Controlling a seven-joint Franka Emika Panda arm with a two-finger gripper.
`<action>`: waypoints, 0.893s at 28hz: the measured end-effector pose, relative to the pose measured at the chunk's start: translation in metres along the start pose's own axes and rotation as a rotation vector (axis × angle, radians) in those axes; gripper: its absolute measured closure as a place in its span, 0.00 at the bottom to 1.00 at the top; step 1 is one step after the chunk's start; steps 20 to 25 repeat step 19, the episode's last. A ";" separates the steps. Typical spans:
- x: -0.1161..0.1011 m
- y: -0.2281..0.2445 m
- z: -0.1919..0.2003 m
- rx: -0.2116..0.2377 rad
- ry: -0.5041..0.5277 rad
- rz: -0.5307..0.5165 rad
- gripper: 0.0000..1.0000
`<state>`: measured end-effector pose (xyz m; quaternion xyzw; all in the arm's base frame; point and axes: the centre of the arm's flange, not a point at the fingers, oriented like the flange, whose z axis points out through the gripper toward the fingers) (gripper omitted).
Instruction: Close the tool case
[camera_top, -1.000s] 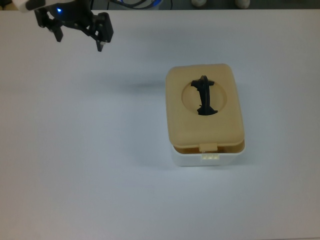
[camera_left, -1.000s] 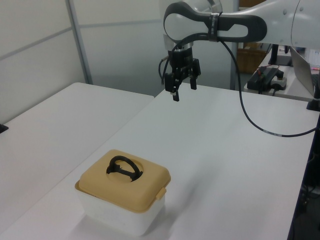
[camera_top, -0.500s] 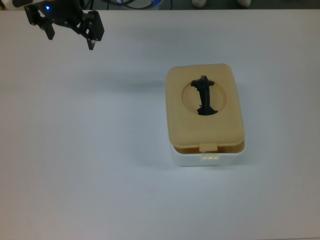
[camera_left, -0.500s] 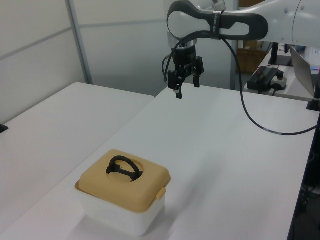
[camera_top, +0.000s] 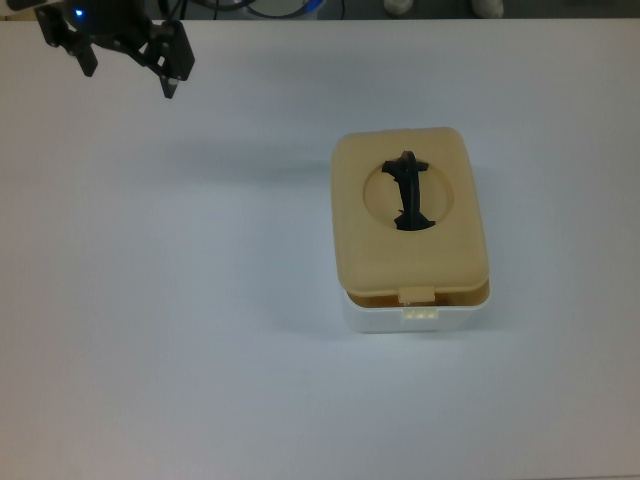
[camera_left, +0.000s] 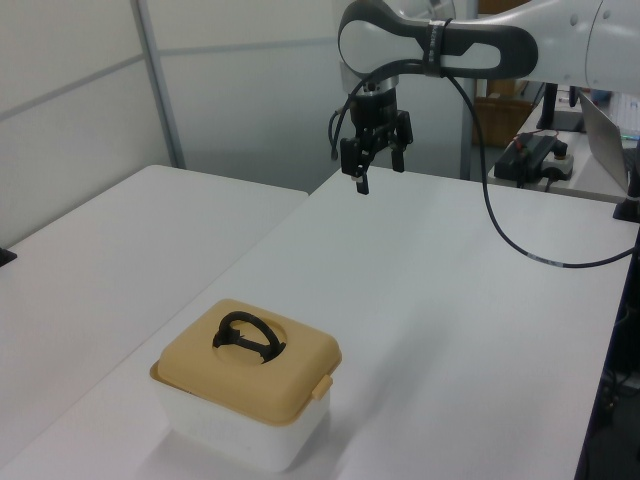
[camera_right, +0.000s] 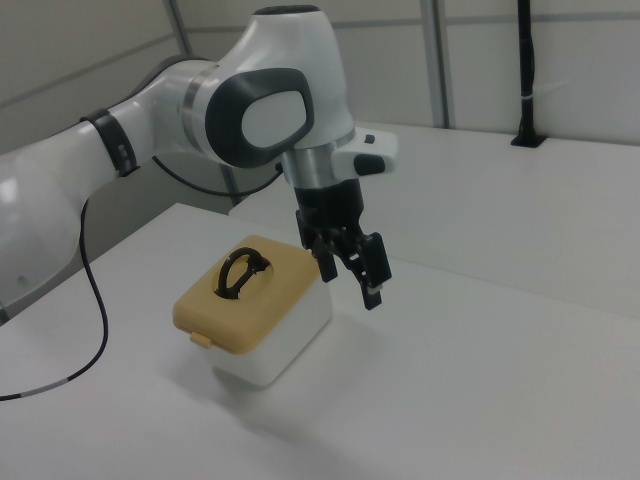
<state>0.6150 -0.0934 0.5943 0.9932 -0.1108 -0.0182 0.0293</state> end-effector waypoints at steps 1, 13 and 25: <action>0.000 0.002 0.000 0.000 0.000 0.003 0.00; -0.001 0.015 -0.003 0.001 0.005 0.024 0.00; -0.001 0.016 -0.004 0.001 0.007 0.024 0.00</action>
